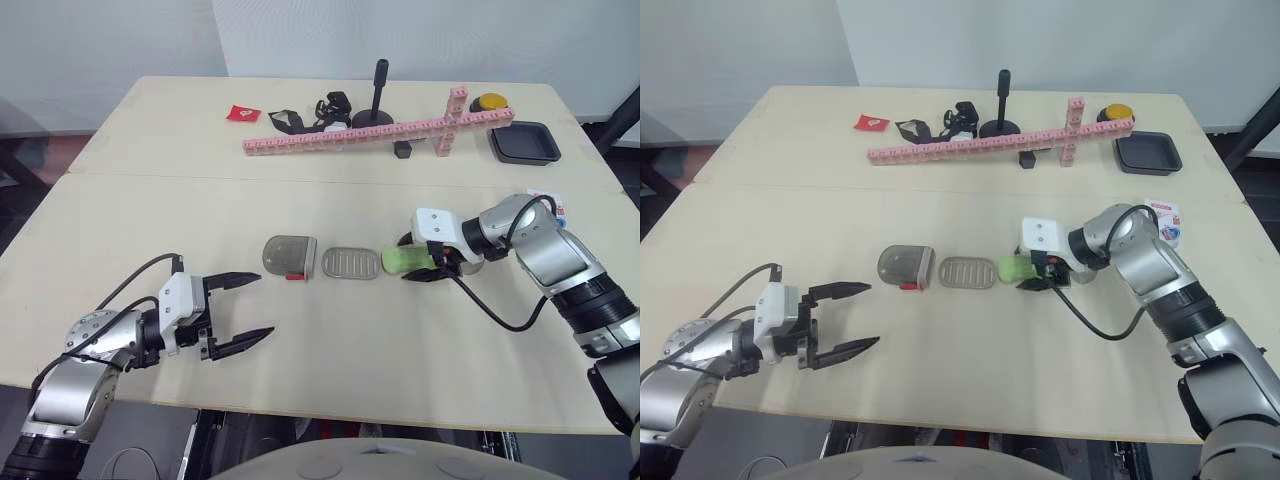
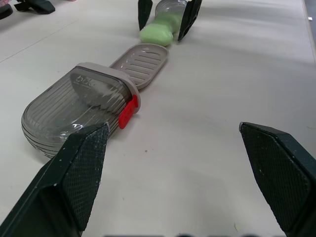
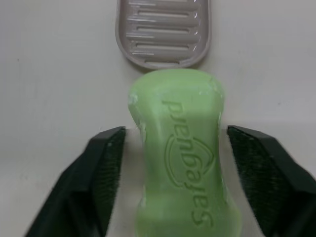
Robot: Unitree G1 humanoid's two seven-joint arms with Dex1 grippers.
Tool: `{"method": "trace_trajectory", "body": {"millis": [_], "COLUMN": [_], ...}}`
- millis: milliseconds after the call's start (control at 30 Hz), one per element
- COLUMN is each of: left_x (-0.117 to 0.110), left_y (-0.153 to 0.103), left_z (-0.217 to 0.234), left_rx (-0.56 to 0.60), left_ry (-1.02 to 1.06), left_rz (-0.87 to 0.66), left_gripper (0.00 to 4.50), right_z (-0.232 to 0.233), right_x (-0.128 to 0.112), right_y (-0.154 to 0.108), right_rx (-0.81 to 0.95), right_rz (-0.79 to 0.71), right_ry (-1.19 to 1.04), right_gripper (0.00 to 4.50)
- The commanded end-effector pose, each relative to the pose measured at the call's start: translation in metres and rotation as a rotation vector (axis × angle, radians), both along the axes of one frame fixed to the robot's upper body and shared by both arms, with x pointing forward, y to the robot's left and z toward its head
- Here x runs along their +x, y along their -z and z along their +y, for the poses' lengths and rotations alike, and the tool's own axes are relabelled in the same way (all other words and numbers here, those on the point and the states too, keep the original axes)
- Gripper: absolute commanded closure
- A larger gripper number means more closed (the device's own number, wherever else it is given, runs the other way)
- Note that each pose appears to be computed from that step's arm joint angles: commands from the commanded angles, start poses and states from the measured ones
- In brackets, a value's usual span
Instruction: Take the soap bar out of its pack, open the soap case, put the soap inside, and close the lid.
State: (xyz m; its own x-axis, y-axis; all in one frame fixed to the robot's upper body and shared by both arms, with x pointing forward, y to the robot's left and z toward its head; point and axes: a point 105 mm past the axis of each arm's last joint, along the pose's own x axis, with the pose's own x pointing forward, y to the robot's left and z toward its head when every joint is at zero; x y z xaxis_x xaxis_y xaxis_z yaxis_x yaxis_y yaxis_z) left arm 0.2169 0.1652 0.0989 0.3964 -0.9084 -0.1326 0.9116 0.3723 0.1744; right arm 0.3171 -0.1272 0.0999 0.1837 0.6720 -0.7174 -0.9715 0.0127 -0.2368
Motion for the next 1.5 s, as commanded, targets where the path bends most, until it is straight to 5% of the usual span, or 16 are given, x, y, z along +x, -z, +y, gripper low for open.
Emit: {"method": "trace_trajectory", "body": {"millis": [33,200,567,800,1433,1500], "left_x": [0.000,0.001,0.015,0.018,0.020,0.020], "left_y": [-0.007,-0.006,-0.010,-0.009,-0.008,-0.007], "left_z": [-0.004,-0.004,0.011,0.006,0.001,0.001], "left_rx": [-0.007,-0.003,0.007,-0.008,-0.016,-0.016], "left_ry": [0.014,0.012,-0.062,-0.076,-0.072,-0.074], "left_rz": [-0.026,-0.025,-0.040,-0.054,-0.052,-0.051], "left_gripper": [0.00,0.00,0.00,0.00,0.00,0.00], "right_z": [-0.006,-0.005,0.045,0.091,0.103,0.103], "right_x": [0.001,0.000,-0.009,-0.022,-0.013,-0.014], "right_y": [-0.002,-0.003,-0.052,-0.031,-0.025,-0.025], "right_rx": [-0.029,-0.021,0.122,0.141,0.115,0.116], "right_rz": [-0.010,-0.014,-0.083,-0.051,-0.109,-0.103], "right_ry": [-0.004,-0.023,-0.081,-0.006,0.023,0.021], "right_gripper": [2.51,2.74,2.74,2.74,2.74,1.71]}}
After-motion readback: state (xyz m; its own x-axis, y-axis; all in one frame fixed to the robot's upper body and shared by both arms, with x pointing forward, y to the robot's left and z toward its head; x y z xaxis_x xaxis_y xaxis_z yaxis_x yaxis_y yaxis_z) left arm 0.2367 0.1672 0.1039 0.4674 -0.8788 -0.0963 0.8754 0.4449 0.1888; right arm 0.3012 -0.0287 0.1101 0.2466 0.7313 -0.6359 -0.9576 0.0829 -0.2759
